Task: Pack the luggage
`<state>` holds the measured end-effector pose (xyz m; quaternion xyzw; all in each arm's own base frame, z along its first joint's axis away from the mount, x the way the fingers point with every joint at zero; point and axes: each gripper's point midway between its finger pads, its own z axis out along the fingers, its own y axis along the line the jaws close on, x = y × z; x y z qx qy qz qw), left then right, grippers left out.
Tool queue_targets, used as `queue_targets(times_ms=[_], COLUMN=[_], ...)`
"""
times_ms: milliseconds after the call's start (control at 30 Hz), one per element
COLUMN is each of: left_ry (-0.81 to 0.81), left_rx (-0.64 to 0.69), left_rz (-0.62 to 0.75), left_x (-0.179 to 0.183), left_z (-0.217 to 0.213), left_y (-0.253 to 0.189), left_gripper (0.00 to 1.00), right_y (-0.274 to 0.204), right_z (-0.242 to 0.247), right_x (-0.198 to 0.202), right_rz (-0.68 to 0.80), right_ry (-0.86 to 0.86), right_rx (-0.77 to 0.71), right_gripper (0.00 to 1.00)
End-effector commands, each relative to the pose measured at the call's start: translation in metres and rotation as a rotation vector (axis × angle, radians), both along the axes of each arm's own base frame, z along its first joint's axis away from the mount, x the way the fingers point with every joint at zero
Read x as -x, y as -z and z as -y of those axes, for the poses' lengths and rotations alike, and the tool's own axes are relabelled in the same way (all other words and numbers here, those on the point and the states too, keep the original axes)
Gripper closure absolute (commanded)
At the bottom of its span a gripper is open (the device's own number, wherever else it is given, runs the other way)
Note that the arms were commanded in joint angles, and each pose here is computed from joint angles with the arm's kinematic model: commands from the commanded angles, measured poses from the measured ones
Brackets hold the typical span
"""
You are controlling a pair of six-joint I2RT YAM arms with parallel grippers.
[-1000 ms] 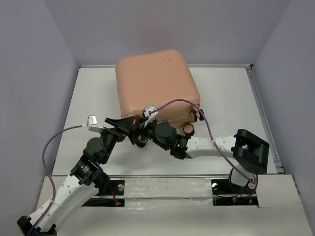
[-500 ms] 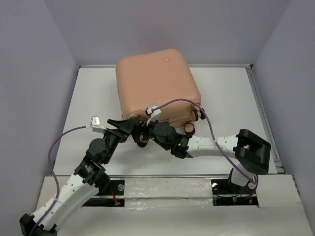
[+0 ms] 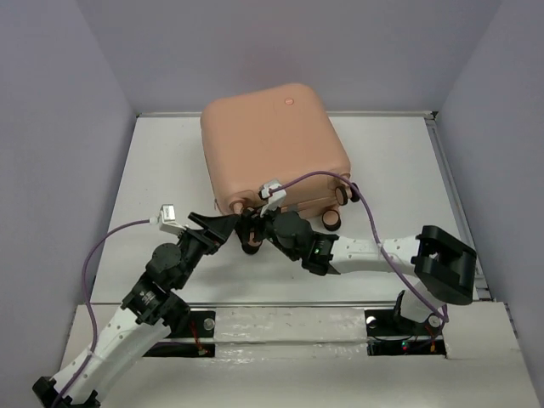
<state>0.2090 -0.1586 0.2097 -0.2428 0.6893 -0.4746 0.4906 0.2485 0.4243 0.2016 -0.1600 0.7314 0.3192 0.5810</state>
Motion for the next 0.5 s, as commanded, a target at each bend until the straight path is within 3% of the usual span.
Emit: queue_targets(times_ms=[0,200,300,467], left_ry=[-0.057,0.018,0.060,0.087], left_rx=[-0.145,-0.204,-0.216,-0.252], left_rz=[-0.032,-0.090,-0.086,0.011], left_x=[0.008,0.012,0.007,-0.002], left_z=[-0.022,-0.010,0.002,0.012], left_y=[0.016,0.066,0.084,0.073], left_gripper=[0.09,0.47,0.56,0.58], right_y=[-0.056,-0.067,-0.069,-0.075], right_z=[0.041,0.042,0.044,0.038], right_x=[-0.037,-0.029,-0.028,-0.023], right_rz=[0.120,0.130,0.117,0.115], right_ry=[0.178,0.118,0.096,0.050], right_rx=[-0.068,0.007,0.057,0.065], right_gripper=[0.86,0.89,0.89,0.89])
